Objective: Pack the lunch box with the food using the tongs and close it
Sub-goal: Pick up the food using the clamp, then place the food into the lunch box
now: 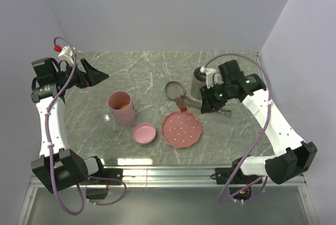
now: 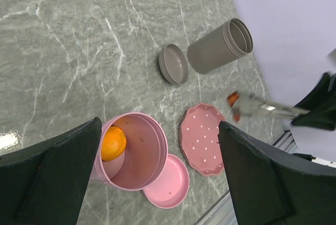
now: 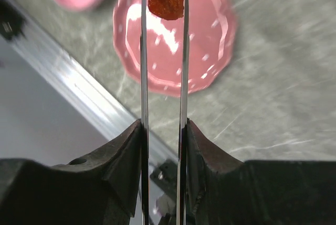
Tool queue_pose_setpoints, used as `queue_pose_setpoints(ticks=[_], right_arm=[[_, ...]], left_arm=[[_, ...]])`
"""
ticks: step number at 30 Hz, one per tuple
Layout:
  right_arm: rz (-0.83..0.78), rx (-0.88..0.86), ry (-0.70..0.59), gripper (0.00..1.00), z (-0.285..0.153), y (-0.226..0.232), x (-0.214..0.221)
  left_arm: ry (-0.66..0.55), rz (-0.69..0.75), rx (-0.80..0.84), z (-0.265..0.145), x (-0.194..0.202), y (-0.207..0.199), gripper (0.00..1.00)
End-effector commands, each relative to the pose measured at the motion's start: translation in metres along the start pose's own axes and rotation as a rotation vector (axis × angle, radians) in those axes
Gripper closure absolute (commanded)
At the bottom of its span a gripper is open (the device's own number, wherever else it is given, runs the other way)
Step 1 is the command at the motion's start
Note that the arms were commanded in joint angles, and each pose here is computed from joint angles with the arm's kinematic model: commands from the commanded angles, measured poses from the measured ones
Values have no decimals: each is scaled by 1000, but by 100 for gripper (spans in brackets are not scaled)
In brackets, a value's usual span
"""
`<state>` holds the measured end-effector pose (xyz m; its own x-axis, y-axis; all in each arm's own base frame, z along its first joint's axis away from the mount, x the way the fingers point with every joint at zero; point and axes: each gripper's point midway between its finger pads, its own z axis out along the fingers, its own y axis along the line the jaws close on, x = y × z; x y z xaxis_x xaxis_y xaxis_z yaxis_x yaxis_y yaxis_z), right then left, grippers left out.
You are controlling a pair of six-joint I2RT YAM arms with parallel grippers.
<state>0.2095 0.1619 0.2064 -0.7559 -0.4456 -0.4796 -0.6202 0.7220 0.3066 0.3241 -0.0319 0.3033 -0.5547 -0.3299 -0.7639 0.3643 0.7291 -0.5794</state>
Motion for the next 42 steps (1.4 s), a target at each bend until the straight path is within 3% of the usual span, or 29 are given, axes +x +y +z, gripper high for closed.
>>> queue_pose_setpoints(ticks=[1,8,16,32,42], right_arm=[[-44,1,-194,70,-44,2,-40],[37,142,-377,70,-95,-50,-105],[91,264,-429,71,-110,-102,-140],[116,337,-366,67,-73,-141,-122],[120,342,-339,53,-61,-144,-108]], left_arm=[[-30,47,26,-3,-16,-9,1],[-38,38,34,-3,-18,-11,1],[-40,53,32,-4,-20,-13,1],[-33,50,25,-2,-17,-8,1],[-33,55,20,-3,-16,-9,1]])
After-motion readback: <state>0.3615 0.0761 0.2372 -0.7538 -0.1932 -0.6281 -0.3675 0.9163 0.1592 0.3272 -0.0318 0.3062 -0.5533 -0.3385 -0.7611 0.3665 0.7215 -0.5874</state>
